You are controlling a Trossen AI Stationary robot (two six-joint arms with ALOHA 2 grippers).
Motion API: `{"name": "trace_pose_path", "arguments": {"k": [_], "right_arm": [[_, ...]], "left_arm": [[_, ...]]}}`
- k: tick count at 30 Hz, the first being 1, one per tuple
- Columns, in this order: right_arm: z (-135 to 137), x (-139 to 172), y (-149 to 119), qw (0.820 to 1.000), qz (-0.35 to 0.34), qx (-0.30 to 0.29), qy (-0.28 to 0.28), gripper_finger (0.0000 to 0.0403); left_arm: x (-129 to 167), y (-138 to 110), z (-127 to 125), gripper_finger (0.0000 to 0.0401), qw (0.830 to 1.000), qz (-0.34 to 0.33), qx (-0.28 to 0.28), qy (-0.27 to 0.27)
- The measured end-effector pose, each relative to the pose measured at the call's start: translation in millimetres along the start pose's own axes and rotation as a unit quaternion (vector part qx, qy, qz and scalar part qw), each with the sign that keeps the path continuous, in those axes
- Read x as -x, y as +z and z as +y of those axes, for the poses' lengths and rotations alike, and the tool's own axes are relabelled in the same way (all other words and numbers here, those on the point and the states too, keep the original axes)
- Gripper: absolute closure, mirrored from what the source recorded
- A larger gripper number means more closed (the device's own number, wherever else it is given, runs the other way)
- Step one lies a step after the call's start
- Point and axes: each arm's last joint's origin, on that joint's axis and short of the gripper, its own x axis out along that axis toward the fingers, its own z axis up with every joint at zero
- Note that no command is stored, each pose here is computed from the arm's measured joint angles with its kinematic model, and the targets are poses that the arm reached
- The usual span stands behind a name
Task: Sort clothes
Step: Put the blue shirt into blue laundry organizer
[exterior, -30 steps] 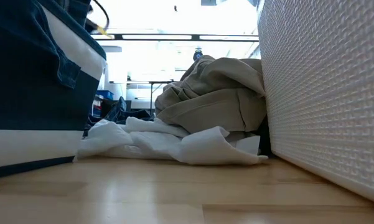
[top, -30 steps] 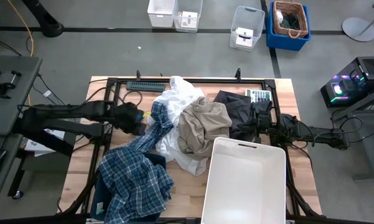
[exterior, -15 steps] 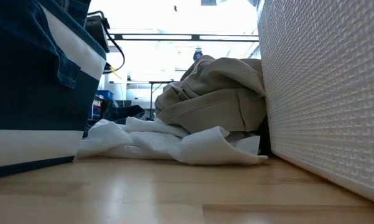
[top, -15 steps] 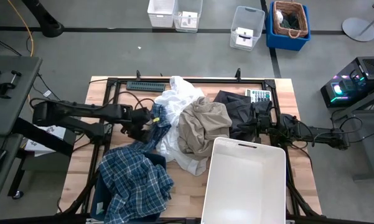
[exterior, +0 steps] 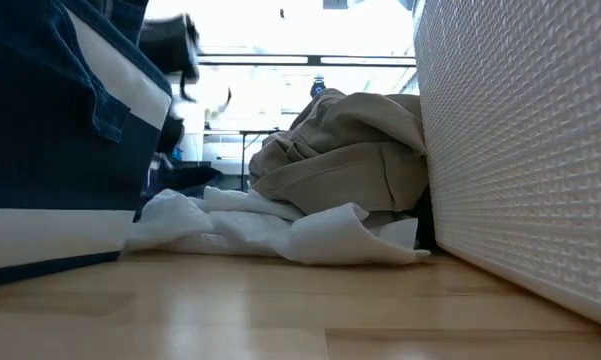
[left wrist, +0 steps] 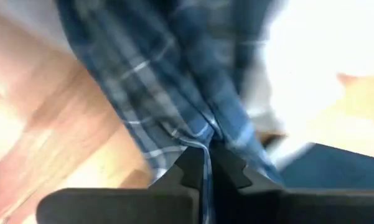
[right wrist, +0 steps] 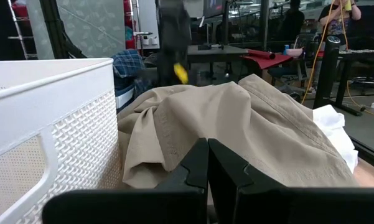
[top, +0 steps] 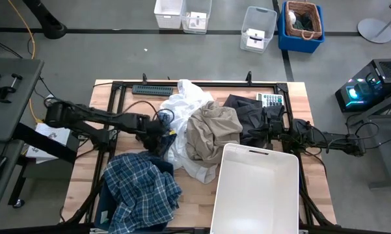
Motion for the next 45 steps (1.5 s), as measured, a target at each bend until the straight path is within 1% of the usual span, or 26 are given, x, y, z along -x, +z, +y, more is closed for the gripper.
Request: {"name": "trace_pose_path", "arguments": {"k": [3, 6, 8, 9, 12, 15, 16, 18, 20, 22, 25, 27, 29, 32, 35, 37, 39, 40, 42, 45], "right_arm": [[0.0, 0.0, 0.1, 1.000, 0.000, 0.000, 0.000, 0.0402], [0.0, 0.0, 0.0, 1.000, 0.000, 0.000, 0.000, 0.0402], [0.0, 0.0, 0.1, 1.000, 0.000, 0.000, 0.000, 0.0402], [0.0, 0.0, 0.0, 1.000, 0.000, 0.000, 0.000, 0.0402], [0.0, 0.0, 0.1, 1.000, 0.000, 0.000, 0.000, 0.0402], [0.0, 0.0, 0.1, 1.000, 0.000, 0.000, 0.000, 0.0402], [0.0, 0.0, 0.0, 1.000, 0.000, 0.000, 0.000, 0.0402], [0.0, 0.0, 0.0, 1.000, 0.000, 0.000, 0.000, 0.0402], [0.0, 0.0, 0.0, 1.000, 0.000, 0.000, 0.000, 0.0402], [0.0, 0.0, 0.1, 1.000, 0.000, 0.000, 0.000, 0.0402], [0.0, 0.0, 0.1, 1.000, 0.000, 0.000, 0.000, 0.0402], [0.0, 0.0, 0.1, 1.000, 0.000, 0.000, 0.000, 0.0402], [0.0, 0.0, 0.0, 1.000, 0.000, 0.000, 0.000, 0.0402], [0.0, 0.0, 0.0, 1.000, 0.000, 0.000, 0.000, 0.0402], [0.0, 0.0, 0.0, 1.000, 0.000, 0.000, 0.000, 0.0402], [0.0, 0.0, 0.1, 1.000, 0.000, 0.000, 0.000, 0.0402], [0.0, 0.0, 0.1, 1.000, 0.000, 0.000, 0.000, 0.0402], [0.0, 0.0, 0.0, 1.000, 0.000, 0.000, 0.000, 0.0402], [0.0, 0.0, 0.0, 1.000, 0.000, 0.000, 0.000, 0.0402], [0.0, 0.0, 0.0, 1.000, 0.000, 0.000, 0.000, 0.0402]], "left_arm": [[45.5, 1.6, -16.5, 0.0399, 0.997, -0.066, -0.025, -0.011], [99.7, -2.0, -31.8, 0.0400, 0.984, -0.159, -0.059, -0.051], [134.4, -7.8, -38.6, 0.0400, 0.969, -0.220, -0.079, -0.079], [152.6, -11.3, -41.7, 0.0400, 0.959, -0.252, -0.094, -0.093], [202.3, -27.3, -51.4, 0.0400, 0.923, -0.335, -0.134, -0.138], [240.1, -48.4, -62.1, 0.0400, 0.888, -0.377, -0.169, -0.204], [247.8, -55.6, -66.2, 0.0400, 0.881, -0.375, -0.180, -0.226], [256.3, -70.7, -74.4, 0.0401, 0.878, -0.349, -0.194, -0.264], [254.0, -84.5, -83.1, 0.0401, 0.889, -0.297, -0.198, -0.286], [243.8, -98.5, -90.1, 0.0401, 0.909, -0.232, -0.198, -0.286], [218.4, -120.6, -97.8, 0.0401, 0.944, -0.123, -0.186, -0.242], [199.3, -136.8, -106.1, 0.0401, 0.960, -0.043, -0.173, -0.215], [184.7, -157.1, -114.6, 0.0401, 0.966, 0.051, -0.159, -0.195], [161.4, -190.7, -121.0, 0.0401, 0.964, 0.176, -0.149, -0.132], [135.1, -222.3, -117.9, 0.0401, 0.955, 0.253, -0.144, -0.058], [113.8, -235.6, -111.5, 0.0401, 0.952, 0.271, -0.145, -0.007], [90.8, -237.8, -104.2, 0.0401, 0.953, 0.270, -0.133, 0.034], [80.0, -234.8, -101.8, 0.0401, 0.956, 0.263, -0.125, 0.042], [60.2, -224.1, -101.9, 0.0401, 0.965, 0.240, -0.107, 0.027], [36.1, -200.0, -95.9, 0.0401, 0.983, 0.171, -0.069, 0.027]]}}
